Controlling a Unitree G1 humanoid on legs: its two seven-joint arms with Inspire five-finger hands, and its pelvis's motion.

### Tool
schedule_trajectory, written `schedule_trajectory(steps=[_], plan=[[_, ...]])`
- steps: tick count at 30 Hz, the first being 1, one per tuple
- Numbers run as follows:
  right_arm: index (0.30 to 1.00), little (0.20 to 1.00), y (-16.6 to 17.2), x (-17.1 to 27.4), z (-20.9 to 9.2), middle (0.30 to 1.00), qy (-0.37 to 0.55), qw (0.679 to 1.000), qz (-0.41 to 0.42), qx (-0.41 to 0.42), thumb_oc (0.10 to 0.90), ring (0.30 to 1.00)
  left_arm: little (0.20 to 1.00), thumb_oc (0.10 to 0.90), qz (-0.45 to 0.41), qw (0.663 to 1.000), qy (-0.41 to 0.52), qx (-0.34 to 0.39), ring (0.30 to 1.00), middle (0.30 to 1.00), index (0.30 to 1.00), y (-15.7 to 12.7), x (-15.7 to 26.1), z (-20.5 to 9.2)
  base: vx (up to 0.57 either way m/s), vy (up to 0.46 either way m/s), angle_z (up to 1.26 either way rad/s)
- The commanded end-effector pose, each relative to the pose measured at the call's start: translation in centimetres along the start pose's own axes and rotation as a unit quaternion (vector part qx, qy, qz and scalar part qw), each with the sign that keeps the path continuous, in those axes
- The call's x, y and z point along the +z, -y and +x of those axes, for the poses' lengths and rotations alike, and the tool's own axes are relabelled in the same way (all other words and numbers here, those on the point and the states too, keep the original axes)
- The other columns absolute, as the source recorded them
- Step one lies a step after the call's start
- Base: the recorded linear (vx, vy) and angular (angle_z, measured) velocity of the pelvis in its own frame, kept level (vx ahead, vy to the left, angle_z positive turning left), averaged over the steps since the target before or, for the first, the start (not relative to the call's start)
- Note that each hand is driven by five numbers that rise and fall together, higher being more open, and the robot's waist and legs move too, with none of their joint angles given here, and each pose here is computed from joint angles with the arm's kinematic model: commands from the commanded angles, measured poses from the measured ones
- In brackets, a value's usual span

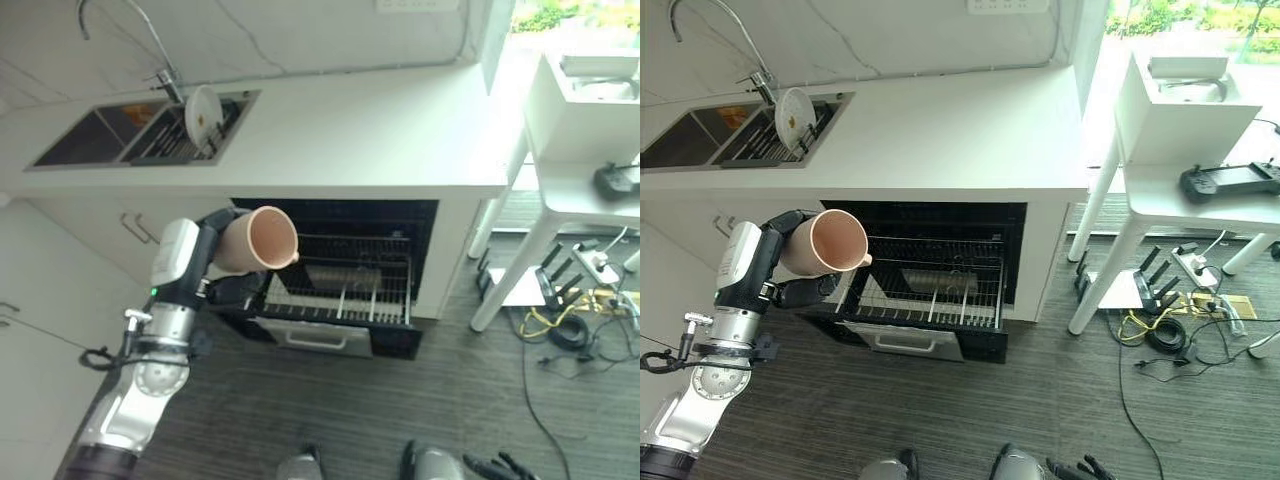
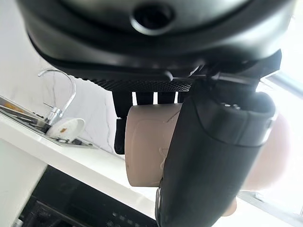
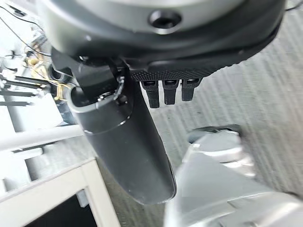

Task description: Place the dishes in the dishwasher.

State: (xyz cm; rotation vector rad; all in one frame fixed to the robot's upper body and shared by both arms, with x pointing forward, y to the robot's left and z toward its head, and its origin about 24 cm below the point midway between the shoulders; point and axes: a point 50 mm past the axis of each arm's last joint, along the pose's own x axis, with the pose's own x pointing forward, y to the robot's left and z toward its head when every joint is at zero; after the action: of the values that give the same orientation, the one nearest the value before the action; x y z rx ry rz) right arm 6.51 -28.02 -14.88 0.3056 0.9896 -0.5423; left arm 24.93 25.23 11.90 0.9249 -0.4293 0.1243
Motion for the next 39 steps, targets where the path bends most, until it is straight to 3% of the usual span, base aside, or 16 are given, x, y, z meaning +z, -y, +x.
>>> schedule_trajectory(steps=[1,8,17,23,29,33,39], plan=[[0.9,0.9,-1.8,1.4,0.4,0.9,0.043,0.999,-0.011,0.029,0.8,0.9,0.3,0.4,0.021,0.99,0.086,0.113,0.3,0.3,0.3,-5.0,2.8,2.4,0.08,0.142,-0.2],[0.9,0.9,-2.5,1.4,0.2,0.9,0.064,0.997,0.017,0.038,0.8,0.9,0.3,0.4,0.029,0.991,0.086,0.099,0.3,0.3,0.3,-6.2,2.5,2.6,0.07,0.108,-0.12],[0.9,0.9,-5.8,5.6,-0.1,0.9,0.171,0.979,0.036,0.103,0.8,0.9,0.3,0.4,0.026,0.991,0.071,0.113,0.3,0.3,0.3,-7.1,2.1,1.5,0.04,0.025,-0.48],[0.9,0.9,-8.0,10.3,-1.6,0.9,0.293,0.943,0.067,0.139,0.8,0.9,0.3,0.4,-0.144,0.984,0.066,0.086,0.3,0.3,0.3,-5.6,2.2,1.1,0.02,-0.09,-0.1],[0.9,0.9,-9.1,16.3,-5.2,0.9,0.448,0.865,0.119,0.192,0.8,0.9,0.3,0.4,-0.322,0.944,0.051,0.049,0.3,0.3,0.3,-1.1,2.3,0.1,-0.05,-0.089,0.02],[0.9,0.9,-9.9,18.4,-7.5,0.9,0.5,0.81,0.144,0.269,0.8,0.9,0.3,0.4,-0.483,0.873,0.01,0.066,0.3,0.3,0.3,0.7,1.5,-0.5,-0.01,-0.027,-0.11],[0.9,0.9,-13.3,20.7,-12.4,0.9,0.57,0.703,0.076,0.418,0.8,0.9,0.3,0.4,-0.569,0.819,-0.021,0.067,0.3,0.3,0.3,3.5,1.7,-0.2,-0.04,-0.028,-0.17]])
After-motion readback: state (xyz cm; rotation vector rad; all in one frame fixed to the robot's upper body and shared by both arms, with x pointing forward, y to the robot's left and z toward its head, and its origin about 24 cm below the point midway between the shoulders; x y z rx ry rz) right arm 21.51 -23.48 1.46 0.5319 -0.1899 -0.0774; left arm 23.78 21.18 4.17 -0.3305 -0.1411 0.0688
